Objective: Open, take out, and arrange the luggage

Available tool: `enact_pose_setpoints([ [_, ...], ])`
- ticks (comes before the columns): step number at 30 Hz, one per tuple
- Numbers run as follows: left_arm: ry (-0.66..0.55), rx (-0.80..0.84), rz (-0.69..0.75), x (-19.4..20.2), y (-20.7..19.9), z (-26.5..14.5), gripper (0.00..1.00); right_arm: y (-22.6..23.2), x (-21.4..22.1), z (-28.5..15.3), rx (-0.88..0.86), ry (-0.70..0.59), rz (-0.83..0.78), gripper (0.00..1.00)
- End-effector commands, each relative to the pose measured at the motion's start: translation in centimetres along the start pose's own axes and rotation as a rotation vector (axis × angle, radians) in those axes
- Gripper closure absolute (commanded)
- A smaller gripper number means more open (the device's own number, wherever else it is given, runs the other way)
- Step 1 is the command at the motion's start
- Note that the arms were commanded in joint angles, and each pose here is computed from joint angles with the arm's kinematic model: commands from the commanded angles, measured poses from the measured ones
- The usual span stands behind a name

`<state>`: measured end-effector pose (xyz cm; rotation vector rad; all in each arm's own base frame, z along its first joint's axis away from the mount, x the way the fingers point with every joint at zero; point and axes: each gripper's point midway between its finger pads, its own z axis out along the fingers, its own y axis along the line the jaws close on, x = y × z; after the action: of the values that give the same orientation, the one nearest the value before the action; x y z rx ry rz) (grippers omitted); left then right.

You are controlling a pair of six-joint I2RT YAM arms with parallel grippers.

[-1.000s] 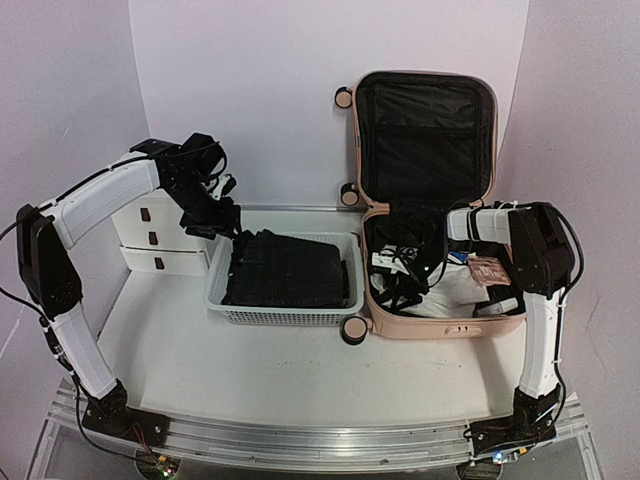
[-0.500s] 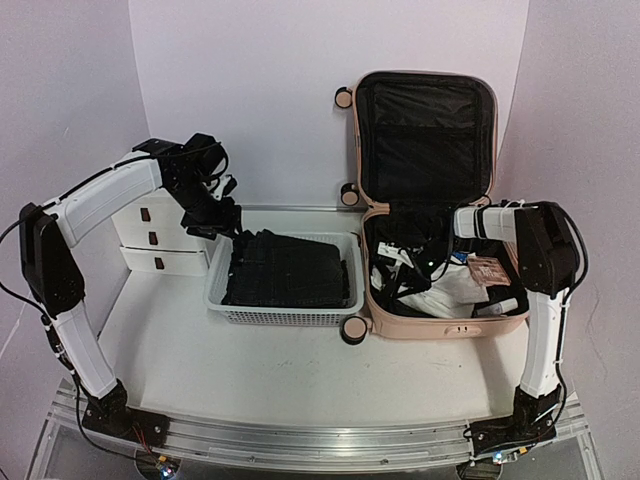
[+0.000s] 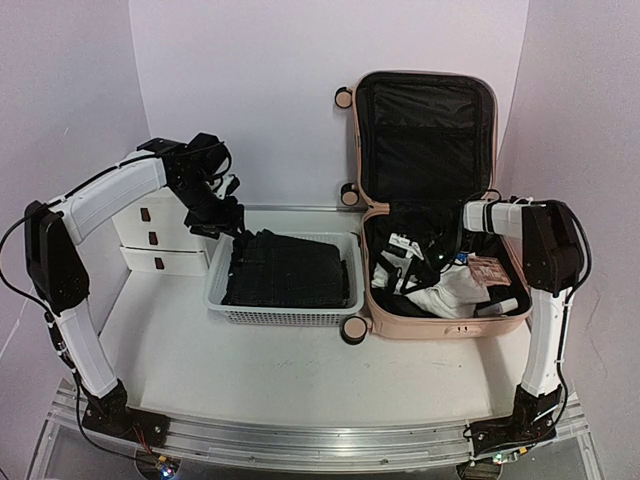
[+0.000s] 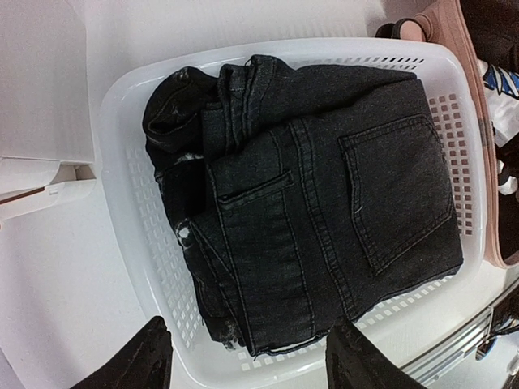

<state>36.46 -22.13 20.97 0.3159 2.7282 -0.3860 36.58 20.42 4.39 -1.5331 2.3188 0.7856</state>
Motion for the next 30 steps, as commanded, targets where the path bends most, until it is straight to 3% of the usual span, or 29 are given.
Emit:
enact_pose_setpoints([
  [1, -0.075, 0.041, -0.004, -2.5, -0.9, -0.7, 0.35, -0.6, -1.8, -5.0, 0.063, -0.073, 0.118, 1.0],
  [18, -0.102, 0.092, 0.005, -3.1, -1.7, 0.3, 0.36, -1.3, -3.3, -11.3, 0.061, -0.286, 0.495, 1.0],
  [30, -0.127, 0.098, -0.001, -2.7, -1.6, 0.0, 0.37, -1.2, -4.8, -16.3, 0.122, -0.441, 0.53, 1.0],
])
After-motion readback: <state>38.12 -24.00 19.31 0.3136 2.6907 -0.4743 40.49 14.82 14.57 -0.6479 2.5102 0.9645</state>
